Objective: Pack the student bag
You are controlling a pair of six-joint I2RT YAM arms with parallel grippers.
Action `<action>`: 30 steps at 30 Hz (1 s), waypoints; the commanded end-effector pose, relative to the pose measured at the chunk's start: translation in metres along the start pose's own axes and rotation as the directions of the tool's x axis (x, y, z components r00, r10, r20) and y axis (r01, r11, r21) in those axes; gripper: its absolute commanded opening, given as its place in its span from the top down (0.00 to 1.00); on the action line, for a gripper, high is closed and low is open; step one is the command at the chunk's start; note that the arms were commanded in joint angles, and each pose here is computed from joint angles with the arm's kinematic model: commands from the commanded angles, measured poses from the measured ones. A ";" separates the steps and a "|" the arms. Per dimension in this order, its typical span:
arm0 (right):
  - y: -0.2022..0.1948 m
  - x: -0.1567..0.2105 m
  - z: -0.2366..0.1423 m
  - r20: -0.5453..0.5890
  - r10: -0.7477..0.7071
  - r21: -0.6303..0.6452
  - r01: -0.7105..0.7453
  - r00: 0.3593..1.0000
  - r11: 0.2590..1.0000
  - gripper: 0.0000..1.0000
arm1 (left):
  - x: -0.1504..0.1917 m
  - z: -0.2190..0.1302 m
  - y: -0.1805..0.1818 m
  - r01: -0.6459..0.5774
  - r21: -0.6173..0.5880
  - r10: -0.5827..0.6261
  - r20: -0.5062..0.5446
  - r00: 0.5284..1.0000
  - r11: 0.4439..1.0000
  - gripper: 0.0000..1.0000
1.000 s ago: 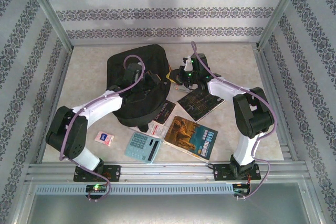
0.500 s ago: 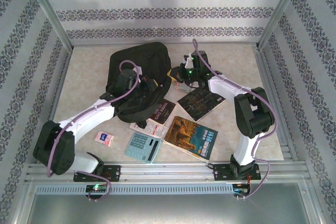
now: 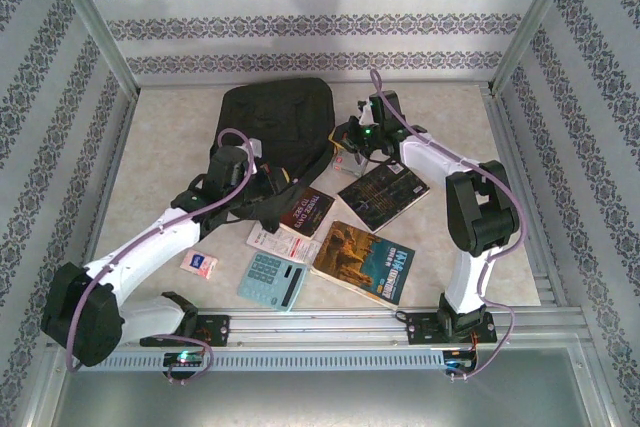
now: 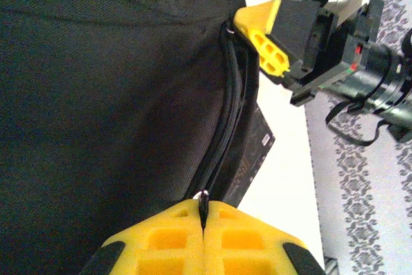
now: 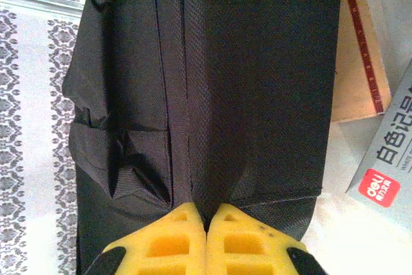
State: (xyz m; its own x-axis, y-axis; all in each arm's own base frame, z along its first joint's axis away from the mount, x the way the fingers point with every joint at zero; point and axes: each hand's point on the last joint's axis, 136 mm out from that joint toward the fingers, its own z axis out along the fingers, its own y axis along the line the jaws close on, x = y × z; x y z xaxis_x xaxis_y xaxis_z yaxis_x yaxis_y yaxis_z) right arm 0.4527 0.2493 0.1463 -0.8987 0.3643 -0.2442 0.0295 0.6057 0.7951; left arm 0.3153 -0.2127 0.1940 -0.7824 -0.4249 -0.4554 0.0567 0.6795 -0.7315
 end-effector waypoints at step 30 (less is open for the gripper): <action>0.002 0.044 -0.085 0.092 0.183 0.347 -0.204 0.979 0.915 0.49 | -0.010 0.018 -0.053 -0.214 0.033 0.214 -0.004 0.977 0.976 1.00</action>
State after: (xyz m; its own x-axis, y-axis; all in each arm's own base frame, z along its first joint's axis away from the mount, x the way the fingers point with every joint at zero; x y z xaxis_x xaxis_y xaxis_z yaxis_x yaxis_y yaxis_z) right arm 0.4037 0.2098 0.2002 -0.8466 0.4718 -0.2464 0.2400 0.7515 0.6146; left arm 0.3231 -0.2401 0.1967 -0.8026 -0.2661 -0.5338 0.1580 0.7682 -0.6204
